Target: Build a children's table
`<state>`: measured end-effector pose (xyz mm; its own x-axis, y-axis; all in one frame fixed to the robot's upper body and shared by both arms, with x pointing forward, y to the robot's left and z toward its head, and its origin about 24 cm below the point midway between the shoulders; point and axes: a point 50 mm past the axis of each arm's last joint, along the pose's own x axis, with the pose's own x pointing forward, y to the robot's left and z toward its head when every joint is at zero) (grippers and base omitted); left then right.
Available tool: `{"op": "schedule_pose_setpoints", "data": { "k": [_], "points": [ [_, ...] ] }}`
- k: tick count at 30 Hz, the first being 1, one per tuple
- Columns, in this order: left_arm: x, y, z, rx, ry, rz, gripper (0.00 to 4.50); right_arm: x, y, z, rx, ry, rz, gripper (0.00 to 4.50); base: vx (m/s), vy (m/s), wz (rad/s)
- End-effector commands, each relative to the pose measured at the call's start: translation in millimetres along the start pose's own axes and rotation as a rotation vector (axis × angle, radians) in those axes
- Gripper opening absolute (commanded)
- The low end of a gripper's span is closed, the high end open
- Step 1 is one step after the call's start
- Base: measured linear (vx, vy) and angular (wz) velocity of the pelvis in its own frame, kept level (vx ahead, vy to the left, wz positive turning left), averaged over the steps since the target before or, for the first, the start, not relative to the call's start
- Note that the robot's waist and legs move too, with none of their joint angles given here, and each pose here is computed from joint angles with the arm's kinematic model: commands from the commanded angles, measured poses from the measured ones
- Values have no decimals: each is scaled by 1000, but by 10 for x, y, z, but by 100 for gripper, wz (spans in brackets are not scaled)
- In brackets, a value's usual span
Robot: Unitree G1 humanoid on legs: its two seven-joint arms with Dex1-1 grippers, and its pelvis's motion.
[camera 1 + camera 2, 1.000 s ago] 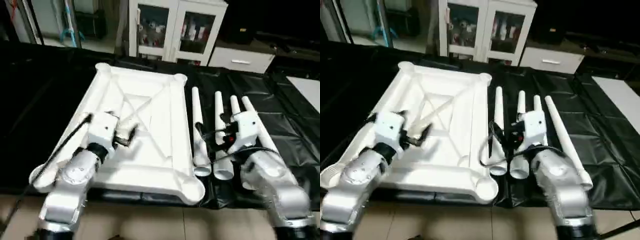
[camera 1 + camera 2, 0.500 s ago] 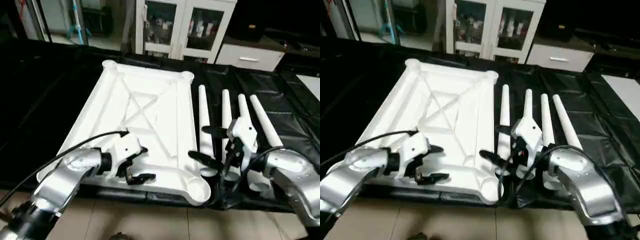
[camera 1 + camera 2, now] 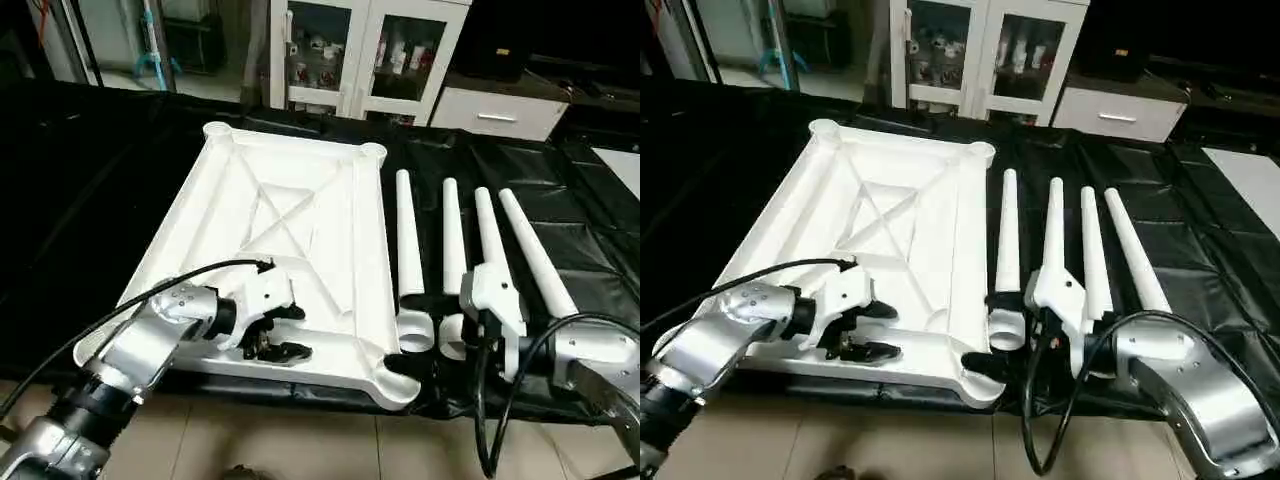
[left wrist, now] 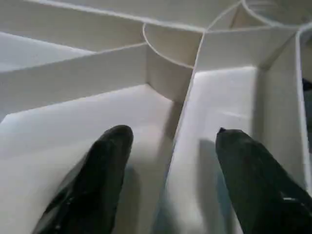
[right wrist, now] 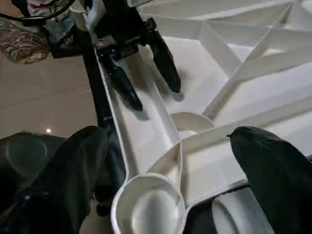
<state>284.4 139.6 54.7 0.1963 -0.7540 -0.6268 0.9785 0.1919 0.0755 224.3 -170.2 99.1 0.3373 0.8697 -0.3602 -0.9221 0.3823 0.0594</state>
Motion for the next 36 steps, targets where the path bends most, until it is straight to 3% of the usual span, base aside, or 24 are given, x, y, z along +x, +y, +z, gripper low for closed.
{"op": "schedule_pose_setpoints", "data": {
  "k": [1,11,22,31,36],
  "points": [
    [-17,55,15,27,28,23,279,-13,19,77,-22,-17,4,450,0,0,0],
    [-71,112,-79,77,154,24,199,-12,38,77,-14,-8,13,450,0,0,0],
    [-106,221,-118,45,156,128,103,17,43,68,-11,-6,18,450,0,0,0],
    [-375,397,-351,-9,216,325,60,22,33,67,-17,-11,-4,450,0,0,0],
    [-498,406,-436,-24,241,357,44,25,37,68,-18,-12,-3,450,0,0,0]
  ]
}}
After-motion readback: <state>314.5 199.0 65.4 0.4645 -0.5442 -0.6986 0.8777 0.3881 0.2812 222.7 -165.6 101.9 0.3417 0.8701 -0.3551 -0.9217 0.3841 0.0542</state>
